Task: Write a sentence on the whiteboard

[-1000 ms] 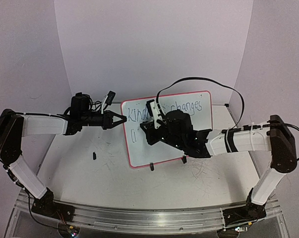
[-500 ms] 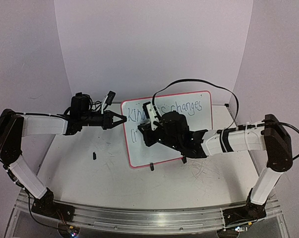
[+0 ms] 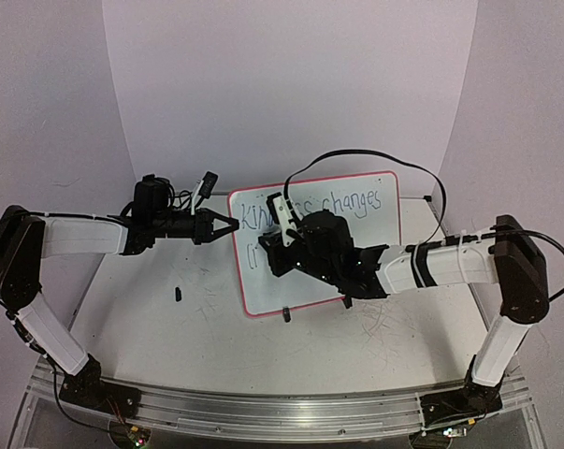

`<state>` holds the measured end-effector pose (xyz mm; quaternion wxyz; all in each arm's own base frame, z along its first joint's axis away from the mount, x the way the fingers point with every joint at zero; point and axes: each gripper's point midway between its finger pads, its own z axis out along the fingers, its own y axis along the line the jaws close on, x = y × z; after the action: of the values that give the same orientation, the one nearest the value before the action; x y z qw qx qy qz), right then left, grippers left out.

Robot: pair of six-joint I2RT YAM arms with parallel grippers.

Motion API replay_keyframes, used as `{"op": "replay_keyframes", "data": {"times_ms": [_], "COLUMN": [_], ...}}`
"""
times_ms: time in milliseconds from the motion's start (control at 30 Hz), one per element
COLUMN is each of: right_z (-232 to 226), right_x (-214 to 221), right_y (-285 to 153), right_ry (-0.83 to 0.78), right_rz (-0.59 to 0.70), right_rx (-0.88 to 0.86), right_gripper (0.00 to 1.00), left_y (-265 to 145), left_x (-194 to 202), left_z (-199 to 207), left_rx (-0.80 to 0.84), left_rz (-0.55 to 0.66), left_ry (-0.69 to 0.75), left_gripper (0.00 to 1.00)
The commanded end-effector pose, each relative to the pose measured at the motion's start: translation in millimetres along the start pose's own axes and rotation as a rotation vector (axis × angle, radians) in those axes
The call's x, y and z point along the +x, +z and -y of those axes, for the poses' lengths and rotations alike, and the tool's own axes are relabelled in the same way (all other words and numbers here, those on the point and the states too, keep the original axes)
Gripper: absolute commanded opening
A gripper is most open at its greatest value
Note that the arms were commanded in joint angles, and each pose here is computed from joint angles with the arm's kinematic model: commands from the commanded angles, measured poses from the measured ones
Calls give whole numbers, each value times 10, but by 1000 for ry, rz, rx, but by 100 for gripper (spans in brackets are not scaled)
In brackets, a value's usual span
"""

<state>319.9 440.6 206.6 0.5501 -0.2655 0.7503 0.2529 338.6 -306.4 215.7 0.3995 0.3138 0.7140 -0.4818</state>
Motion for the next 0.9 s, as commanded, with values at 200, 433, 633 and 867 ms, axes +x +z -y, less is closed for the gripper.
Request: {"op": "replay_keyframes", "data": {"times_ms": [200,433,633,867], "right_z": [57,79,89,107], "right_x": [68,244,288,102], "right_y": [-44,-96,-108,-99], "right_ry": [8,29,37,30], "right_rz": [-11,-47,-56,-15], "right_rx": [28,27,30,52], "right_gripper": [0,0,0,0], "left_y": [28,35,32,33], "left_x": [-95,-82,-84,-86], "left_z": [-18,-22,-17,-15], "left_rx": [-35,-34,-32,-32], "left_rz": [5,2,2,3], "left_ry": [100,97,96,98], "left_gripper": [0,0,0,0]}}
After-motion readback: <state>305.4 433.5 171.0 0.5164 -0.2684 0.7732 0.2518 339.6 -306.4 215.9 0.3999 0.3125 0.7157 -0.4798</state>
